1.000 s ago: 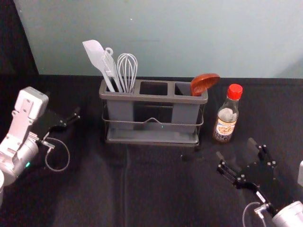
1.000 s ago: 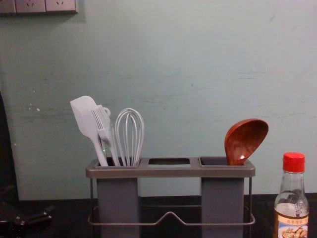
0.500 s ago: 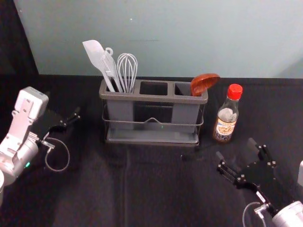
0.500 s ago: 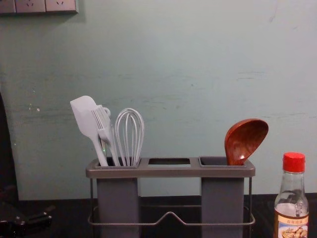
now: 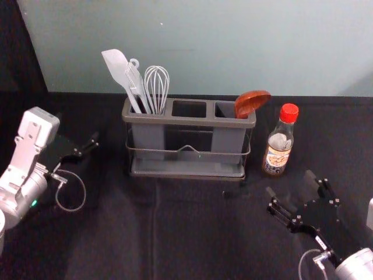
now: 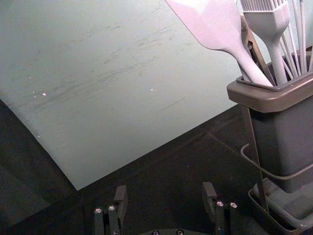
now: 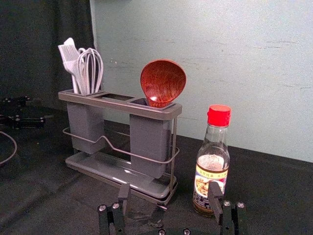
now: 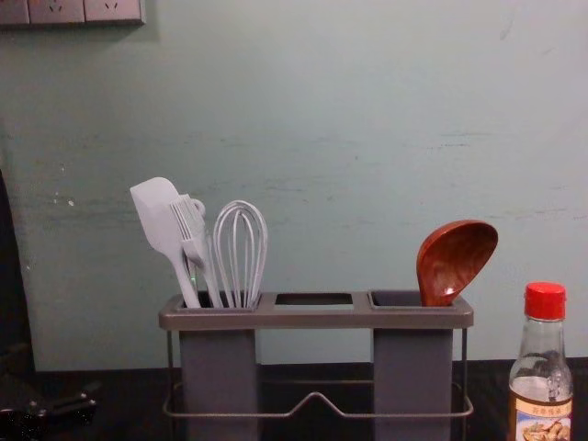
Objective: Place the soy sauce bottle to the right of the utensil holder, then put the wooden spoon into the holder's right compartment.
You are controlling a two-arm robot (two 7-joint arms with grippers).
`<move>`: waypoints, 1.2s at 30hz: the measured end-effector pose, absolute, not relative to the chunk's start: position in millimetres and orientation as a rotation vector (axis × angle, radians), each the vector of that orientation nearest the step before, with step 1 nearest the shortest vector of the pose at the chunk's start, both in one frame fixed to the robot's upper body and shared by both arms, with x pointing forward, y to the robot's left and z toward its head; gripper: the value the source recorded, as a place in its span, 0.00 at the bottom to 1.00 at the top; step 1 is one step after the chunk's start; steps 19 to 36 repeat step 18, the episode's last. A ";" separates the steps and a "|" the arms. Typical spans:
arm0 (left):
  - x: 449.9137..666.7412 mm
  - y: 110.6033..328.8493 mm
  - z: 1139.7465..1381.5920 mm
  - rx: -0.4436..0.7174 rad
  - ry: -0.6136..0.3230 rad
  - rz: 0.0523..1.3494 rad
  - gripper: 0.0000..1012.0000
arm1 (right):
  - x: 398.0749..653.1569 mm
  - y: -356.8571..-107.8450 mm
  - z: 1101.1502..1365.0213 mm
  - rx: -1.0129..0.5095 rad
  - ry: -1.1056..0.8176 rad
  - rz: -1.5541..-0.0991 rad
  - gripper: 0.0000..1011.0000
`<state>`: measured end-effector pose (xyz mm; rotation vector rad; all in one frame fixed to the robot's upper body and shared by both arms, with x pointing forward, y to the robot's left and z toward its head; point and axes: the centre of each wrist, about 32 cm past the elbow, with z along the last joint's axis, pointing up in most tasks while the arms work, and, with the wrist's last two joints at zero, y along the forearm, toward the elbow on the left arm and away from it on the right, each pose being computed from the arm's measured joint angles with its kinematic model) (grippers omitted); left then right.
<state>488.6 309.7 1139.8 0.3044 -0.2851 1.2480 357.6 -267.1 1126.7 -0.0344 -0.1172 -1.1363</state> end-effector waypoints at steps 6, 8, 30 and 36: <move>488.6 309.7 1139.8 0.304 -0.285 1.248 0.99 | 357.6 -267.1 1126.7 -0.034 -0.117 -1.136 0.99; 488.6 309.7 1139.8 0.305 -0.285 1.248 0.99 | 357.6 -267.1 1126.7 -0.035 -0.117 -1.136 0.99; 488.7 309.7 1139.8 0.304 -0.285 1.248 0.99 | 357.6 -267.1 1126.7 -0.034 -0.117 -1.136 0.99; 488.7 309.7 1139.8 0.304 -0.285 1.248 0.99 | 357.6 -267.1 1126.7 -0.034 -0.117 -1.136 0.99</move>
